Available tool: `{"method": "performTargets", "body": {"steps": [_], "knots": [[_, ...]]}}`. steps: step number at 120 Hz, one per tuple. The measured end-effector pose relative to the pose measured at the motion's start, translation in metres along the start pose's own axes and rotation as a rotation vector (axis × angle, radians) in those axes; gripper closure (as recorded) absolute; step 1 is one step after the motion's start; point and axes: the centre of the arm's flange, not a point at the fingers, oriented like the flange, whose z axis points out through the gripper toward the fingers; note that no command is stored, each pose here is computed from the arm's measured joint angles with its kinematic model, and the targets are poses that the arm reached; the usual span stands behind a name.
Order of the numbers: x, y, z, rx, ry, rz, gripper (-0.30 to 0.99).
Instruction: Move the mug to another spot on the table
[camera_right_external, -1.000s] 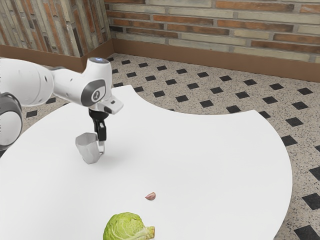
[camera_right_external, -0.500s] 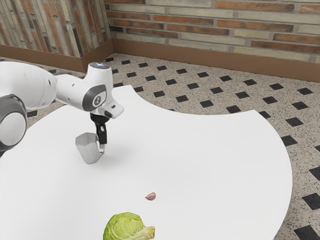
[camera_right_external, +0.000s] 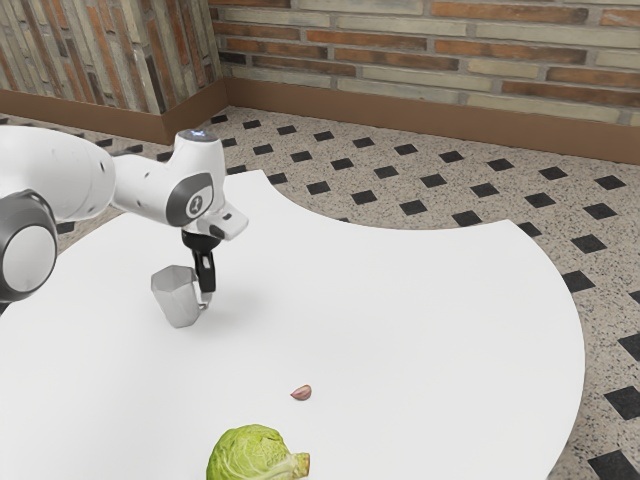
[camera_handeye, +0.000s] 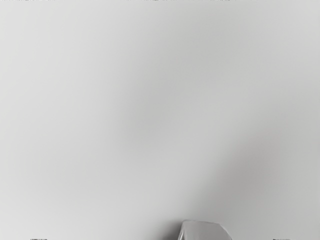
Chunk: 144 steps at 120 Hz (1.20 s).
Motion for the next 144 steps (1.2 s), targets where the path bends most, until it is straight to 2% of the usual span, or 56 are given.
{"method": "performTargets", "body": {"steps": [22, 38, 62, 80, 104, 121, 144], "knots": [[0.0, 0.0, 0.0, -0.004, 0.006, -0.007, 0.38], [0.002, 0.001, 0.001, -0.005, 0.006, -0.018, 0.53], [-0.001, 0.004, 0.002, -0.037, -0.027, -0.056, 0.56], [-0.006, 0.007, -0.001, -0.08, -0.088, -0.081, 0.58], [-0.016, 0.015, -0.004, -0.179, -0.184, -0.126, 0.59], [-0.016, 0.015, -0.011, -0.216, -0.246, -0.153, 0.65], [0.028, 0.018, -0.017, -0.22, -0.274, -0.152, 0.69]]}}
